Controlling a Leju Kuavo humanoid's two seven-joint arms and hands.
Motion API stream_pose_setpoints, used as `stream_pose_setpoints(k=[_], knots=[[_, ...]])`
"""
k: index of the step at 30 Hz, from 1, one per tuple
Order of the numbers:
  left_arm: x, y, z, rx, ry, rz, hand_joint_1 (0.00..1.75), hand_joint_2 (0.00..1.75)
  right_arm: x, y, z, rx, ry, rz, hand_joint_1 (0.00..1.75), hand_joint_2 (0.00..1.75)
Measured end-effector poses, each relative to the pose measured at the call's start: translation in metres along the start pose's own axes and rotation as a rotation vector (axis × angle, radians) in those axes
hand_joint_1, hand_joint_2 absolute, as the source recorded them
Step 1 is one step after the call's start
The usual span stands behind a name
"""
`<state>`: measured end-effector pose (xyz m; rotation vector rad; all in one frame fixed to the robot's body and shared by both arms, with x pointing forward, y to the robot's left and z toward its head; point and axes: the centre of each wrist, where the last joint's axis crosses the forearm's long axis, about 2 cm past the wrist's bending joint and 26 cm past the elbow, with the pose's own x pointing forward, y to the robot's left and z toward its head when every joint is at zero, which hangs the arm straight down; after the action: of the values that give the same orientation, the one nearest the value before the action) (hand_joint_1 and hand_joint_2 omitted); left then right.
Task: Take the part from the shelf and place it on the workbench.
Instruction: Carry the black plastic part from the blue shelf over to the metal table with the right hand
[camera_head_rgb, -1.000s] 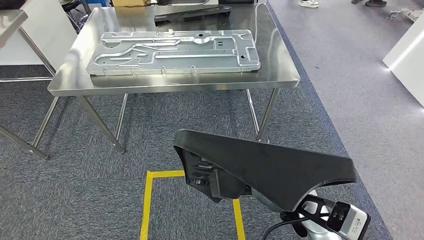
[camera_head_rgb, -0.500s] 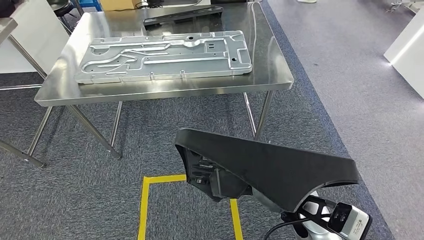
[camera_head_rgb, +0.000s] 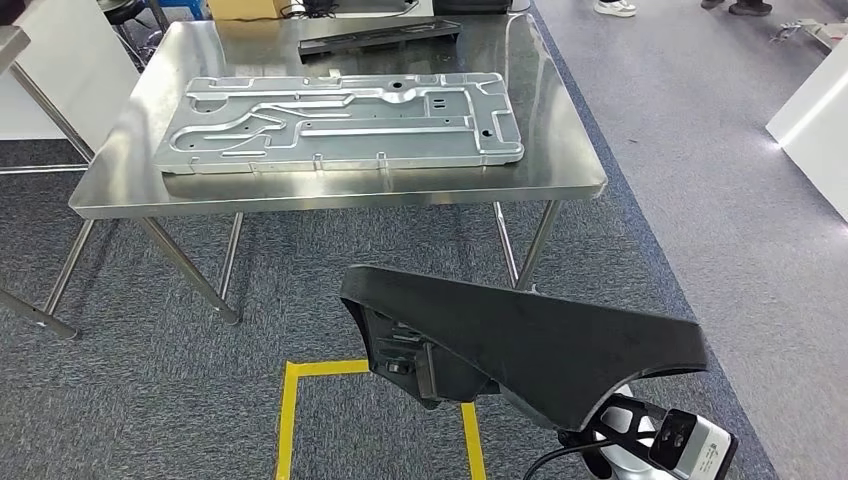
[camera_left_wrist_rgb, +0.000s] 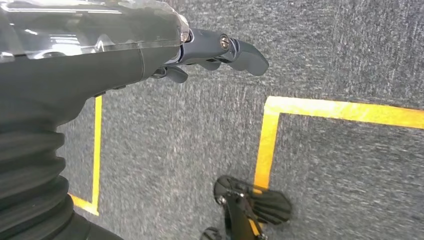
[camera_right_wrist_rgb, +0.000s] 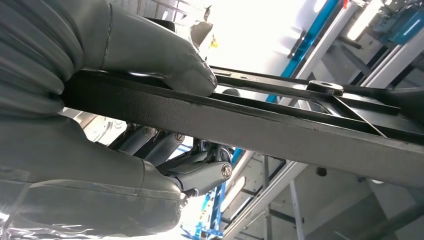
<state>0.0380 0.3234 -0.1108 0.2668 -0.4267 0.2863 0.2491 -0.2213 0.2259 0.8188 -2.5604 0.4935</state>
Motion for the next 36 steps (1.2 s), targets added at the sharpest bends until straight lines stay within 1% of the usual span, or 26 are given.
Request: stream_pose_setpoints(k=[10,17,36], knots=[[0.002,-0.004,0.000,-0.010,-0.003,0.006,0.00,1.75,-0.004,0.002,-0.008,0.006,-0.015,0.001,1.73,1.75],[-0.002,-0.003,0.001,-0.010,0.004,0.003,0.00,1.75,-0.006,0.005,-0.010,0.006,-0.019,-0.002,1.73,1.75],[0.000,-0.003,0.001,-0.010,0.003,0.001,0.00,1.75,-0.006,0.000,-0.023,0.018,-0.047,0.001,1.73,1.75]])
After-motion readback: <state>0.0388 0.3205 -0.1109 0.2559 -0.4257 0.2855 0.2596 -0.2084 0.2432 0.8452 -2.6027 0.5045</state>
